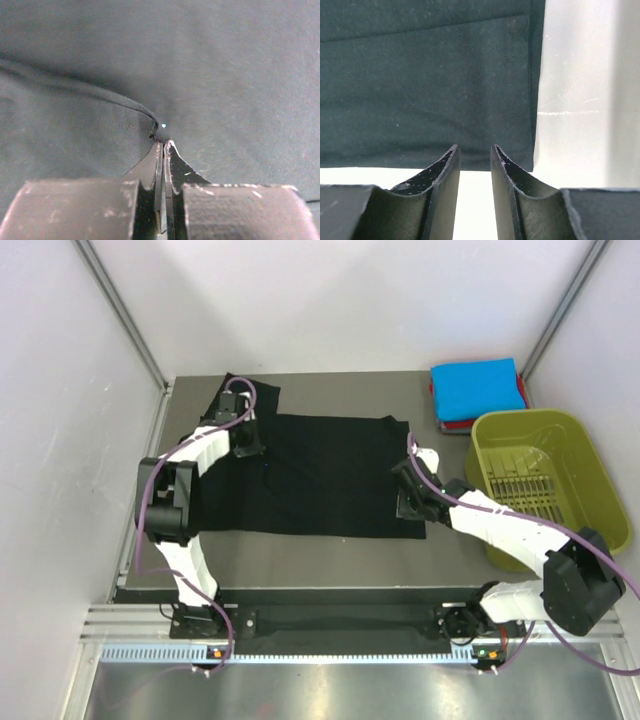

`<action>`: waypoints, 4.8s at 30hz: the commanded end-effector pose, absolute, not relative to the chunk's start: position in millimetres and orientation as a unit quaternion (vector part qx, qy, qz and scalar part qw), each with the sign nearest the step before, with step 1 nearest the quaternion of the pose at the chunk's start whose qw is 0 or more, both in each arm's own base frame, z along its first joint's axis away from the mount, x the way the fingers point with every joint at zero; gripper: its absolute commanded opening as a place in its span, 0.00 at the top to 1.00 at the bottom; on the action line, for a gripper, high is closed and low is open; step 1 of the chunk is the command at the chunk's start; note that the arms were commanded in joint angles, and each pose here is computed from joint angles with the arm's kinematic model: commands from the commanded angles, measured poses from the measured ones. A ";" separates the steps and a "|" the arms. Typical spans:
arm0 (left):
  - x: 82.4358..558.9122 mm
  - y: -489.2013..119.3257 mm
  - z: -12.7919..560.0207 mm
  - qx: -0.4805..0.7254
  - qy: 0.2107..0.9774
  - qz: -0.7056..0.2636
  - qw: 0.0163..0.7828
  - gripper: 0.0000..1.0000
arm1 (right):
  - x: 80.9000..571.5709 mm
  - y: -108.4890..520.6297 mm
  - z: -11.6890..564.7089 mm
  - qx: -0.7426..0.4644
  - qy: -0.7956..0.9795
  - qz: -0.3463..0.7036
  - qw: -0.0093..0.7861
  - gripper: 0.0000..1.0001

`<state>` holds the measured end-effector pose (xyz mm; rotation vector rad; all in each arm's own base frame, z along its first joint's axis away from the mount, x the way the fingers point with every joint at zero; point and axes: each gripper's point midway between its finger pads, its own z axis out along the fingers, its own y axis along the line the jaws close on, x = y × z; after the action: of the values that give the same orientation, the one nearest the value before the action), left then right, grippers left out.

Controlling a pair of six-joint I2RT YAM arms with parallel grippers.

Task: Fold and stack the t-shirts
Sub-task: Fold the tshirt

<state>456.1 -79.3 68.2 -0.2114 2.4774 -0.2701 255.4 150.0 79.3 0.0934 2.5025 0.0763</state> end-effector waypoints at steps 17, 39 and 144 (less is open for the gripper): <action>460.5 -61.5 117.9 -0.020 0.948 0.011 0.316 0.73 | 284.2 172.9 112.8 0.024 0.941 0.046 0.334 0.67; 299.9 140.8 39.5 -0.369 0.880 0.220 0.200 0.83 | 252.8 132.3 22.2 0.063 0.961 -0.053 0.265 0.73; 660.9 144.5 59.7 -0.224 0.845 -0.123 0.469 0.50 | 604.5 88.1 64.2 0.017 0.936 0.050 0.348 1.00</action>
<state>648.2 142.2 48.9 -0.5693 2.1255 -0.2971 590.1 94.8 34.3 0.0026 2.5058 0.1089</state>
